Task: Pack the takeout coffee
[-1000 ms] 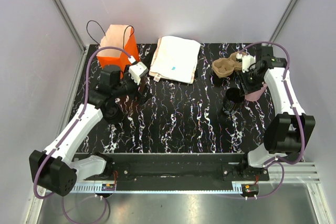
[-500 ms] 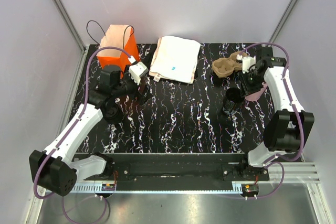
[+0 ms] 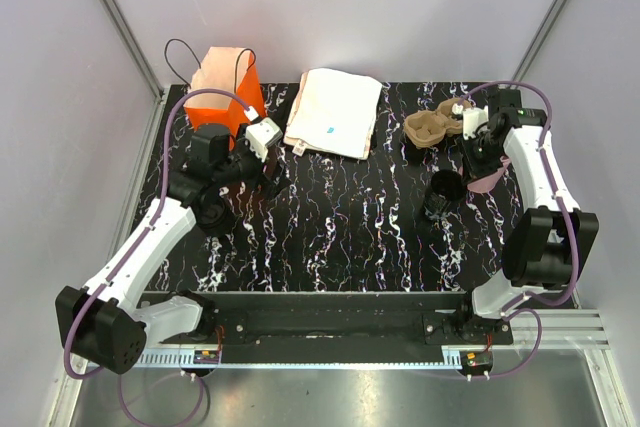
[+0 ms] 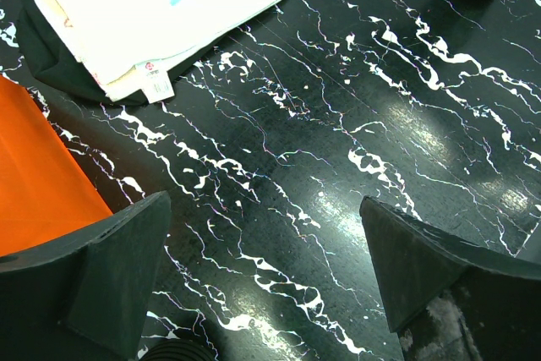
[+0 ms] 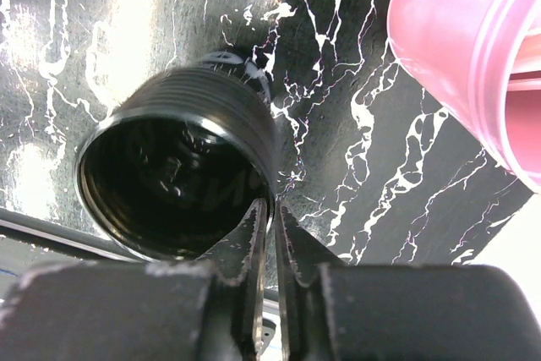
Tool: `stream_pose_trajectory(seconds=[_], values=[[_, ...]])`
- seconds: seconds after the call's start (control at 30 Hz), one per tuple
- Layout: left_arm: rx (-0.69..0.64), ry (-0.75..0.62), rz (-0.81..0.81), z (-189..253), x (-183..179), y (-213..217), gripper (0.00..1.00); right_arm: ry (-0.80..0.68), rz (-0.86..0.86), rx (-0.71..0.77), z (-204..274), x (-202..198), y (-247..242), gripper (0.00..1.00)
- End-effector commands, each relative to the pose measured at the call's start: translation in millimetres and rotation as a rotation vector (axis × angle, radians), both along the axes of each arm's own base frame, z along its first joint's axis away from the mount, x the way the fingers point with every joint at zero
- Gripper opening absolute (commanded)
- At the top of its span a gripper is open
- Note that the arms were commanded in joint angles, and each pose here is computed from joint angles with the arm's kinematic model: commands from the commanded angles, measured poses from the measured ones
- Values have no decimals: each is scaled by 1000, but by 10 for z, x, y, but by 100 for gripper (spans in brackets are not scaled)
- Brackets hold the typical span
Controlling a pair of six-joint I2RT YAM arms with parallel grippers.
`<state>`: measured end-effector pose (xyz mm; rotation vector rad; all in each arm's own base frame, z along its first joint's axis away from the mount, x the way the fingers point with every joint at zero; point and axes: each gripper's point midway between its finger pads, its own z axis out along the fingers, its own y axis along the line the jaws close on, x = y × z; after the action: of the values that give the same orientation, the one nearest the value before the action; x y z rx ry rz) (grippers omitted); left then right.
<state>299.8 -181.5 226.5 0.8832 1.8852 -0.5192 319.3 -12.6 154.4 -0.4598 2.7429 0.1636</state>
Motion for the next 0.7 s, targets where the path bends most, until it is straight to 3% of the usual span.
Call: stream_pose_trajectory(seconds=[0.0,0.3,0.67], values=[[-28,-39,-20,80,42,-61,99,-39,3,-2,121,93,-23,11],[-28,-36,-19,72,40,-64,99,-51,-6,-4,162,136,-41,3],[-28,-36,-19,73,43,-66,99,-61,-33,-24,190,207,-140,0]])
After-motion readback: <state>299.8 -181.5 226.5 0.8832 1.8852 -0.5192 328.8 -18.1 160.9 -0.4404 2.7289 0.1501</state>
